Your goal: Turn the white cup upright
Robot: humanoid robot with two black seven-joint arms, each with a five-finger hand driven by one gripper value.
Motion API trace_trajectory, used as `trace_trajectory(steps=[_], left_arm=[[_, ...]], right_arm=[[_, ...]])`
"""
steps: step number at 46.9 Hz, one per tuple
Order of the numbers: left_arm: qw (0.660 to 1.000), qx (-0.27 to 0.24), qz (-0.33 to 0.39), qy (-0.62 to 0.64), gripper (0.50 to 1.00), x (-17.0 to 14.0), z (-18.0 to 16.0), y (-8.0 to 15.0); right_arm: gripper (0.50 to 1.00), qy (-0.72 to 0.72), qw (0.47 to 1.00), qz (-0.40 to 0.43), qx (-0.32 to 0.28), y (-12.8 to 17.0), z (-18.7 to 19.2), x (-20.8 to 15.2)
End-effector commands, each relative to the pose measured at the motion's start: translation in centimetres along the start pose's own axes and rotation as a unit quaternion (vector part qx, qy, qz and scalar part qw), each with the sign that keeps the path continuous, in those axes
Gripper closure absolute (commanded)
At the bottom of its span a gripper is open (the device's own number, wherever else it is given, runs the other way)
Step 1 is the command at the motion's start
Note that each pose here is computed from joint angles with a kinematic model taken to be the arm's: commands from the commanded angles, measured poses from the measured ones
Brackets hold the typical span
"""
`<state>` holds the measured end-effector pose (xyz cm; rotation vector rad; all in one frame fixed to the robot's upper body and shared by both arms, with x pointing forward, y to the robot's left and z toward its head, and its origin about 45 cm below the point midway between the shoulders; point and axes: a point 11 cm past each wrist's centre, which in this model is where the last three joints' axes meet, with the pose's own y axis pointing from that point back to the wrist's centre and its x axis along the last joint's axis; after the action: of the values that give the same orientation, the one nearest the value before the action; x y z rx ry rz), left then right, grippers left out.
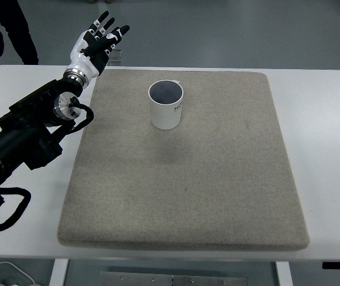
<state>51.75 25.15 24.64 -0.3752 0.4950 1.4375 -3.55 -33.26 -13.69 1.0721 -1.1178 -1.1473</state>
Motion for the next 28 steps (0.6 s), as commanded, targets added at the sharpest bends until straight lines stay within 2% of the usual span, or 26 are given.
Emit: trace_trajectory(steps=[1,13,28], left_arm=[[0.999,0.004,0.007,0.036,0.510,0.3,0.0,0.0],[0.992,-0.012,0.023,0.123,0.510,1.3,0.3,0.2],[0.986,0.009,0.052,0.155,0.510,3.6,-0.5,0.8]], right_arm=[[0.570,0.000,1.000,0.000,0.000,0.0,0.0,0.0],[0.570,-0.001,1.000,-0.001,0.001,0.0,0.0,0.0],[0.570,-0.002,1.000,-0.001,0.001,0.0,0.0,0.0]])
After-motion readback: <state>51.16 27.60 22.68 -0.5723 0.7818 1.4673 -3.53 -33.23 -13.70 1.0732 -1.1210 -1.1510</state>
